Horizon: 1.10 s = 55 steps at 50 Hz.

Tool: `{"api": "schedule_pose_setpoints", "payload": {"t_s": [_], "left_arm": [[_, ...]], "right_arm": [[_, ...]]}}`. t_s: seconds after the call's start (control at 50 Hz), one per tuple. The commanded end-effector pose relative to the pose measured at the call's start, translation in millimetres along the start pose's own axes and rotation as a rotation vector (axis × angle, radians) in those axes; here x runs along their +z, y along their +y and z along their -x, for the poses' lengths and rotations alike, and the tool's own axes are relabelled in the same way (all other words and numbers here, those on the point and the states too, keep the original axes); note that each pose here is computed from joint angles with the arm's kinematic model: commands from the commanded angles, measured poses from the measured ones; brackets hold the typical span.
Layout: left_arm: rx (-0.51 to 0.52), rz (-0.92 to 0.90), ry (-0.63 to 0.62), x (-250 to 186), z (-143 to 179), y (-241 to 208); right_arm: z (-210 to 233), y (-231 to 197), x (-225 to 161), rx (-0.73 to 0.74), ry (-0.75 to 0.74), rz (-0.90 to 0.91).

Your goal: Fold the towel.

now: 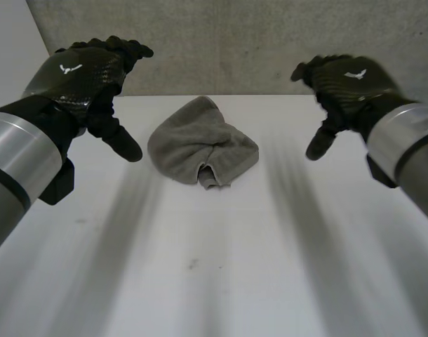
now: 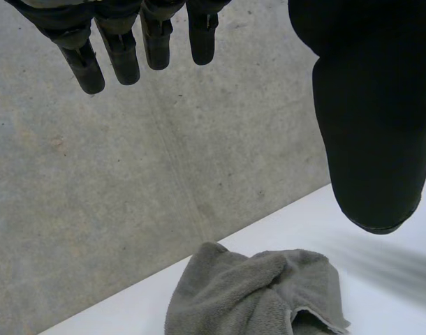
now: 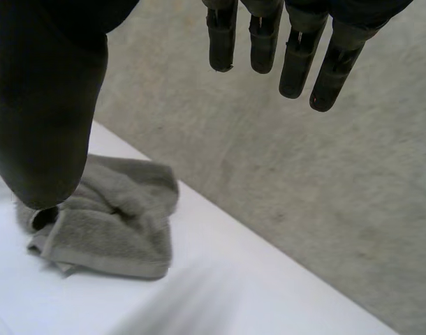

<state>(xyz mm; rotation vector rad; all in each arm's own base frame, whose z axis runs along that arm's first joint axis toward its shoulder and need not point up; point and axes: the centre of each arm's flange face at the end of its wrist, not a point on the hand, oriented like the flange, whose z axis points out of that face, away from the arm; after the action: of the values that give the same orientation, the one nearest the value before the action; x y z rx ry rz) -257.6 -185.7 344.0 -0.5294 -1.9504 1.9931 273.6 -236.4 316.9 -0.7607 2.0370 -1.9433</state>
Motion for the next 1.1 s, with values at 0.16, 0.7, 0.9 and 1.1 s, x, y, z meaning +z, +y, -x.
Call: {"api": "schedule_pose_setpoints", "payload": {"t_s": [0.16, 0.7, 0.9, 1.1], "left_arm": [[0.003, -0.061, -0.067, 40.3, 18.1, 30.5], [0.003, 0.028, -0.065, 59.2, 17.0, 68.2], [0.004, 0.031, -0.067, 59.7, 17.5, 69.6], [0.004, 0.045, -0.066, 59.9, 17.3, 73.7]], "right_arm": [[62.9, 94.9, 132.5, 0.051, -0.173, 0.079], [120.8, 164.8, 178.1, -0.060, -0.307, 0.043], [122.3, 167.3, 178.7, -0.124, -0.303, 0.033], [123.0, 161.7, 176.4, -0.141, -0.304, 0.030]]}}
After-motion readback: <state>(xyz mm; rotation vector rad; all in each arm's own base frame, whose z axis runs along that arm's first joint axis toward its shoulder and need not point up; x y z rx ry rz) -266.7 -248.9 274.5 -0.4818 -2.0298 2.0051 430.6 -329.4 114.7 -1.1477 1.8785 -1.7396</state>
